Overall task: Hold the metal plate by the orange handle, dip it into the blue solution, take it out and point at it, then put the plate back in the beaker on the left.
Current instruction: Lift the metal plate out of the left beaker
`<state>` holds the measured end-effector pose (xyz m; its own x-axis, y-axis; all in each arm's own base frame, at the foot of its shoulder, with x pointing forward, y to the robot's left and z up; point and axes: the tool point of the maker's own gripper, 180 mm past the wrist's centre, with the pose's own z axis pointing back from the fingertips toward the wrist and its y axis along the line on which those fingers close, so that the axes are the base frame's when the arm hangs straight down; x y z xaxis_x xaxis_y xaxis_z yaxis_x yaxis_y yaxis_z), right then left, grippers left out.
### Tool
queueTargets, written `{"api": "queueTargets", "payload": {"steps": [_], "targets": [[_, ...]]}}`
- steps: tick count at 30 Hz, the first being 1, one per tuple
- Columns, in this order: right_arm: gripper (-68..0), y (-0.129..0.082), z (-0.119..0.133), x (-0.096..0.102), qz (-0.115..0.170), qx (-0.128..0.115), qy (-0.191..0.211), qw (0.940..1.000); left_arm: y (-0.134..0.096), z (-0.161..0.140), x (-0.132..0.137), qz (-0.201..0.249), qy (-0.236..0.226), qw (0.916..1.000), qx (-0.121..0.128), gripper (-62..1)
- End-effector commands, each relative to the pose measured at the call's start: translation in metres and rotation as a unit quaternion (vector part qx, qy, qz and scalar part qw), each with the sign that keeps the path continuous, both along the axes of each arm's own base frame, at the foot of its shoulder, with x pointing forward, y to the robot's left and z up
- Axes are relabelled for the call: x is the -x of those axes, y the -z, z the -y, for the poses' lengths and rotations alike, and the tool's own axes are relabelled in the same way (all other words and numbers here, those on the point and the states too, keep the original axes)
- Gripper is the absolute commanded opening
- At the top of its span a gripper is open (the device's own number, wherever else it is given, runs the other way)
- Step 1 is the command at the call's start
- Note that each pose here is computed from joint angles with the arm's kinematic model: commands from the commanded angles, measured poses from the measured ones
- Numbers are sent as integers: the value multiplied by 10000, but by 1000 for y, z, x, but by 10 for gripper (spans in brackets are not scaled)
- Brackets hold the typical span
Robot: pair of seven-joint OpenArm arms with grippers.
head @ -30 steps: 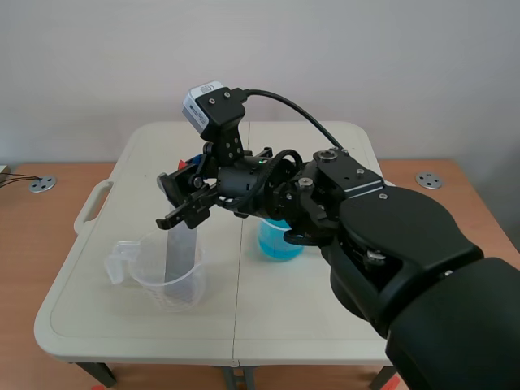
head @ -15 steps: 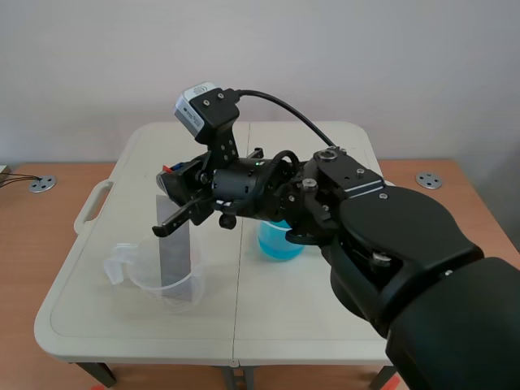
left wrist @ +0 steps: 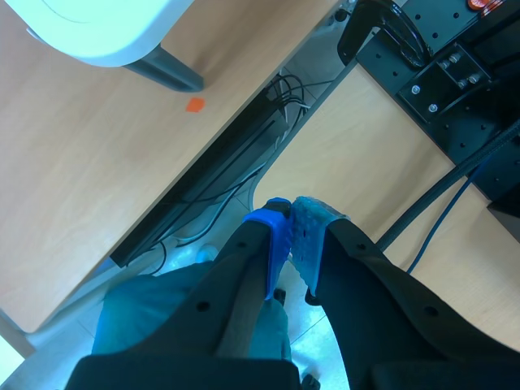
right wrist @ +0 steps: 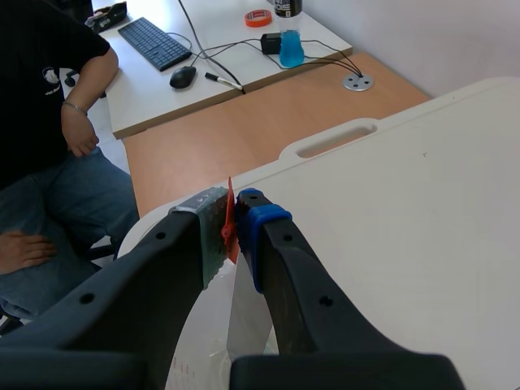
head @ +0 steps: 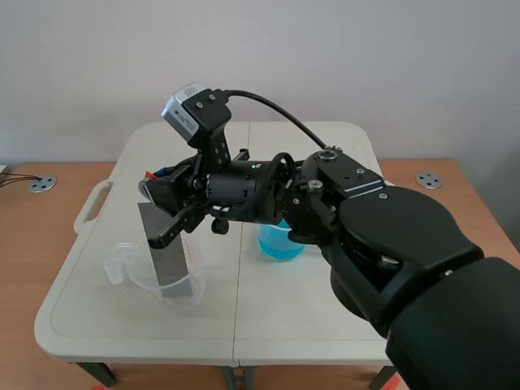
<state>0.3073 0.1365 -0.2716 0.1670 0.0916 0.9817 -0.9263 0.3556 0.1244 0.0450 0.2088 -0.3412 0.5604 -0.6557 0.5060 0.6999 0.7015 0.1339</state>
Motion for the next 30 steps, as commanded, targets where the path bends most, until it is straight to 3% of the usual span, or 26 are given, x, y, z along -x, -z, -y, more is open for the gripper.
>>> {"api": "queueTargets", "payload": {"steps": [1,9,19,30], "targets": [[-662,-21,-2,-5,263,-191,-46,9995,-3,4,-2,49,9,10000,82,-596],[-662,-31,-1,-4,424,-229,-55,9988,-3,4,-1,37,8,10000,72,-596],[-662,-38,-3,14,554,-255,-129,9981,-2,3,-1,32,57,10000,25,-596],[-662,-80,3,31,1199,-334,-197,9920,-2,3,-1,31,61,10000,25,-596]]}}
